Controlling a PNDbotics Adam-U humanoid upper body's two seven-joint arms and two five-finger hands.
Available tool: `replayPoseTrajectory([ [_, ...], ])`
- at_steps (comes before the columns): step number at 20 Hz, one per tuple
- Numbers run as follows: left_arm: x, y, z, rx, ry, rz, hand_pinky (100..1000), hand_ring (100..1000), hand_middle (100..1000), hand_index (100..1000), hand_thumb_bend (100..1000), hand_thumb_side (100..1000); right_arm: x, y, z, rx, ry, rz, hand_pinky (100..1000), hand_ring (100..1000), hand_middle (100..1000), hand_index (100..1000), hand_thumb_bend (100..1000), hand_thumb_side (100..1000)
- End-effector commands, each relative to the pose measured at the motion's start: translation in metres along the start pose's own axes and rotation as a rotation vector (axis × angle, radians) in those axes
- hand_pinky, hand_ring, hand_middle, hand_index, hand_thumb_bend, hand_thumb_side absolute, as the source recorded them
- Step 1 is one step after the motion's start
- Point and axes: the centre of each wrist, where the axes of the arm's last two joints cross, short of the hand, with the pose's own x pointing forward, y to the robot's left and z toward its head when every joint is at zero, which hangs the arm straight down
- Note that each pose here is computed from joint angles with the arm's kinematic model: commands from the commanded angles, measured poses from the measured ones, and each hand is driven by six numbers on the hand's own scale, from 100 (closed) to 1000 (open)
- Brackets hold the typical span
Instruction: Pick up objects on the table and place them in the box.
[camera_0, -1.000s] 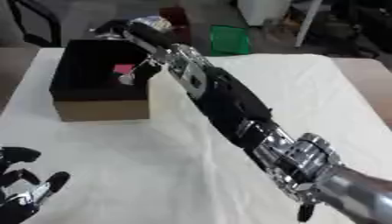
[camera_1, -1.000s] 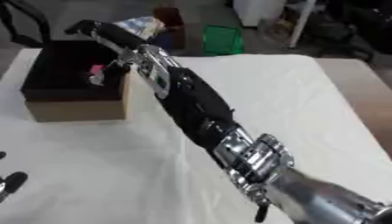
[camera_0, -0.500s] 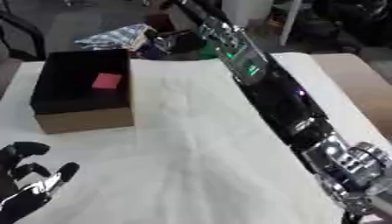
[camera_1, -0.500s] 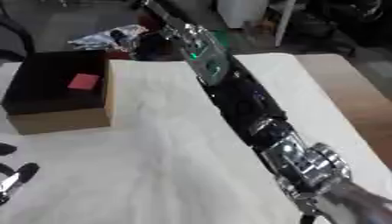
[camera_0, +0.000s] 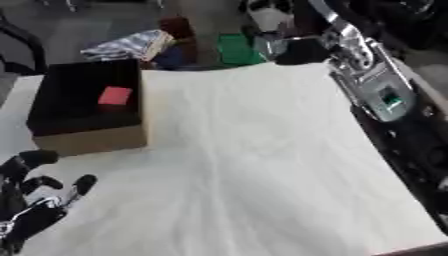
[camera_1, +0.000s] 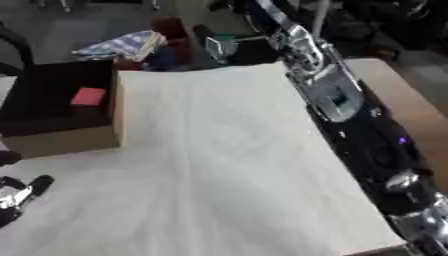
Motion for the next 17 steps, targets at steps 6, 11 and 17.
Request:
replayPoseTrajectory([
  [6,0.018,0.026,-0.011,-0.133,-0.137,-0.173,639,985,878,782,869,276,0.017,-0.004,0.046,-0.055,0.037,-0.012,776,922,827,903,100,191],
  [11,0.029,0.041,-0.017,-0.215,-0.203,-0.328,663,977,880,777,884,208,0.006,0.006,0.067,-0.087,0.115,-0.048,772,921,820,899,100,242],
  [17,0.048,0.062,-0.024,-0.292,-0.225,-0.62,667,907,817,742,794,100,0.0,0.011,0.077,-0.121,0.158,-0.068,767,914,809,895,100,272],
])
